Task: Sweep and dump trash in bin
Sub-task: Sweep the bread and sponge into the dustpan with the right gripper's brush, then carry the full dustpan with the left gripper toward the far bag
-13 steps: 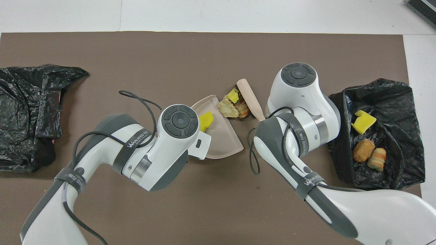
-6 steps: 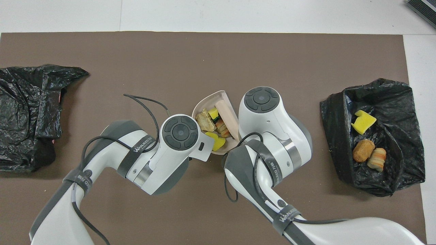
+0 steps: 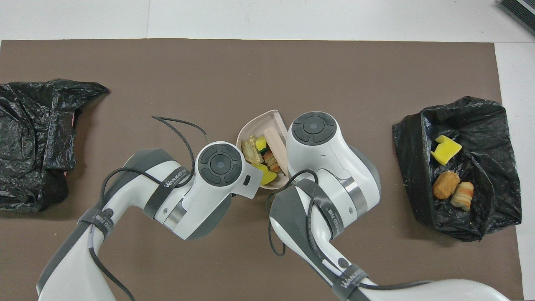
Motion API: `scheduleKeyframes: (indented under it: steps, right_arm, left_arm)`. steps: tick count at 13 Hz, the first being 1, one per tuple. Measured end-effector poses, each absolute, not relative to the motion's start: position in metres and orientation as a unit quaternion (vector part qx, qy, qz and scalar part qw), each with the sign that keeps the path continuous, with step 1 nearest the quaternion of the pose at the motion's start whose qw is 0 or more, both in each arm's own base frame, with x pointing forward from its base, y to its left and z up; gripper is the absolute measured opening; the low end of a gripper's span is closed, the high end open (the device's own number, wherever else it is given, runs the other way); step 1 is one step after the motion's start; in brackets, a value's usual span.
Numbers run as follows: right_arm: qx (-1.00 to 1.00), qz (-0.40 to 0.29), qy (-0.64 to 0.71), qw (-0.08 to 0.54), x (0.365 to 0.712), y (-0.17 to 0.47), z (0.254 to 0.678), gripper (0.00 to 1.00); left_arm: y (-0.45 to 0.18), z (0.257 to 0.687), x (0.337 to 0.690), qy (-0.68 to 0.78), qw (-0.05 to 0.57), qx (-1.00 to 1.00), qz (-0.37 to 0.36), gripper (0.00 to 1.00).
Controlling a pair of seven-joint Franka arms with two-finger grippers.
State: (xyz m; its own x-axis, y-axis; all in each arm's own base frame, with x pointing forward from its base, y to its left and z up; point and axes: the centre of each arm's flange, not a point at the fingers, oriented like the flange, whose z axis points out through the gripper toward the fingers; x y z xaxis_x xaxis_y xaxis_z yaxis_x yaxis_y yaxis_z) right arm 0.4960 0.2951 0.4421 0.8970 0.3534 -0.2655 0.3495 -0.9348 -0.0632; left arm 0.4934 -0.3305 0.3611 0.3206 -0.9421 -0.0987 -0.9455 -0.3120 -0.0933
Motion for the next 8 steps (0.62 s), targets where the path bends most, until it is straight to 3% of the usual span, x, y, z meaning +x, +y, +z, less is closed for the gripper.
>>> scheduleKeyframes:
  steps: [4, 8]
  right_arm:
    - [-0.987, 0.118, -0.111, 0.012, 0.484, 0.304, 0.475, 0.26]
    - [-0.990, 0.132, -0.049, 0.024, 0.464, 0.333, 0.477, 0.26]
  left_arm:
    - [-0.286, 0.368, 0.524, 0.587, 0.057, -0.807, 0.011, 0.32]
    - [-0.230, 0.409, 0.566, 0.611, 0.043, -0.790, 0.013, 0.32]
